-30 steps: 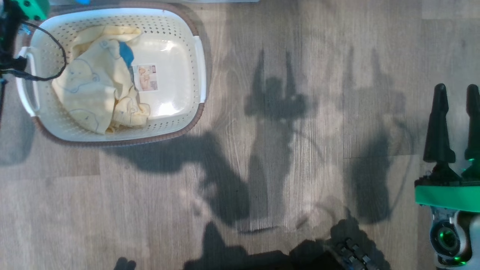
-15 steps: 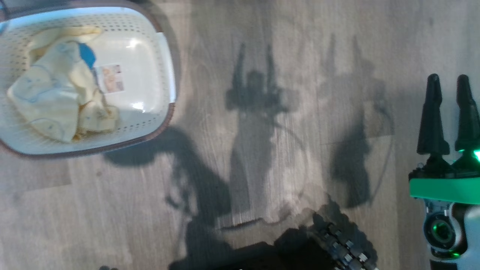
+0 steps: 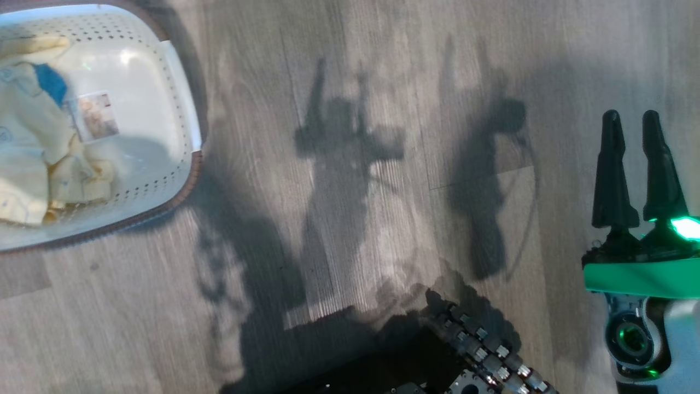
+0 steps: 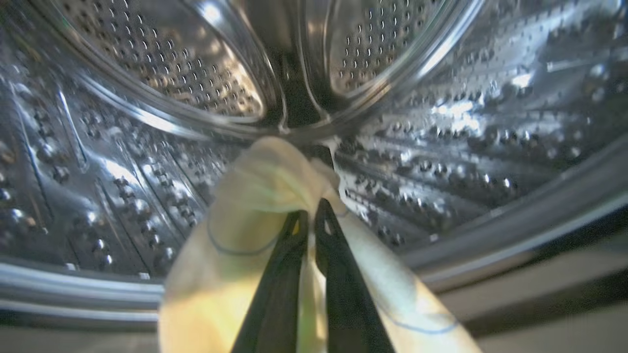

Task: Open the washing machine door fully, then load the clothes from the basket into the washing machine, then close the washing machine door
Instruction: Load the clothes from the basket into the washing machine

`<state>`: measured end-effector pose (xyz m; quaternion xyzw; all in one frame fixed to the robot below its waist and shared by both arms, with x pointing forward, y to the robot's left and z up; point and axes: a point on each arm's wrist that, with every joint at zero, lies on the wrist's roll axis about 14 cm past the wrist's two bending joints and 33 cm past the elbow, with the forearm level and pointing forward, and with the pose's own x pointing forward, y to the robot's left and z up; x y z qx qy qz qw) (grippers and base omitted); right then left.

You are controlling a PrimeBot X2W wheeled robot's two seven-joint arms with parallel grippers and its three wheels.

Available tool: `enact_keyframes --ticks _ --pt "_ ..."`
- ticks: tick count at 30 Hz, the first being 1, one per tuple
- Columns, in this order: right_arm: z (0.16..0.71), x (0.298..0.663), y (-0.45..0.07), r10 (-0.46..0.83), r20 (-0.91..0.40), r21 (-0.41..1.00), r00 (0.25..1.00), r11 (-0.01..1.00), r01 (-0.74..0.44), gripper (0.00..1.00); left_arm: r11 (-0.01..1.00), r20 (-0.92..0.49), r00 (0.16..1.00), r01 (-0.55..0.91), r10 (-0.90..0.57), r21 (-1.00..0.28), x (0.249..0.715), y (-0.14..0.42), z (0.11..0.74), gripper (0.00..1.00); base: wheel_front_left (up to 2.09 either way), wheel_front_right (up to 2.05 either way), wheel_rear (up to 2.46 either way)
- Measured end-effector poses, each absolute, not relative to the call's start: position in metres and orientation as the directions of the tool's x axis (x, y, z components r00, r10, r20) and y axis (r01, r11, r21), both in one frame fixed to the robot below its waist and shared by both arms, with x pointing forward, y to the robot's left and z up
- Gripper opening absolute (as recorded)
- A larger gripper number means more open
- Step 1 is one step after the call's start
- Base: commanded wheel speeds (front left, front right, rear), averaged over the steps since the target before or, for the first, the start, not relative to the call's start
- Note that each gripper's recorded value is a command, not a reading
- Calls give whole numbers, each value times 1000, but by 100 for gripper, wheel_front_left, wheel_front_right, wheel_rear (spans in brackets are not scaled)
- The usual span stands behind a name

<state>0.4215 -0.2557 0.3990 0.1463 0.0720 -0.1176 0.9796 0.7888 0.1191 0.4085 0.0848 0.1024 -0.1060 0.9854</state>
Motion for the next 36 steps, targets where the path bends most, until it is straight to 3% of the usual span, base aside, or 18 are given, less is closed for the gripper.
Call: enact_keyframes --ticks 12,19,24,25,26,27,28,29,36 --pt "400 417 -257 -217 -185 267 959 928 261 100 985 174 974 124 -144 120 827 123 494 0 0 0 0" --pt "395 421 -254 -207 -189 282 960 925 255 100 982 -2 986 168 -168 88 827 114 439 0 0 0 0" --pt "390 424 -251 -199 -197 286 960 925 251 100 978 -30 982 186 -184 91 825 110 426 0 0 0 0" --pt "389 424 -251 -198 -198 287 960 925 250 100 979 -32 982 187 -185 84 824 110 424 13 0 0 0" --pt "388 424 -251 -197 -200 288 960 925 249 100 979 -41 982 189 -186 77 824 109 421 42 0 0 0" --pt "388 425 -250 -195 -200 289 960 925 248 100 979 -55 981 191 -187 75 823 108 418 42 0 0 0" --pt "388 425 -250 -194 -199 290 961 925 247 100 979 -64 980 191 -187 68 823 107 416 82 0 0 0" --pt "388 425 -250 -195 -198 290 961 925 247 100 979 -69 980 193 -189 66 822 106 415 100 0 0 0" --pt "391 428 -251 -195 -184 288 964 926 242 100 980 -102 977 194 -188 52 818 105 415 100 0 0 0"
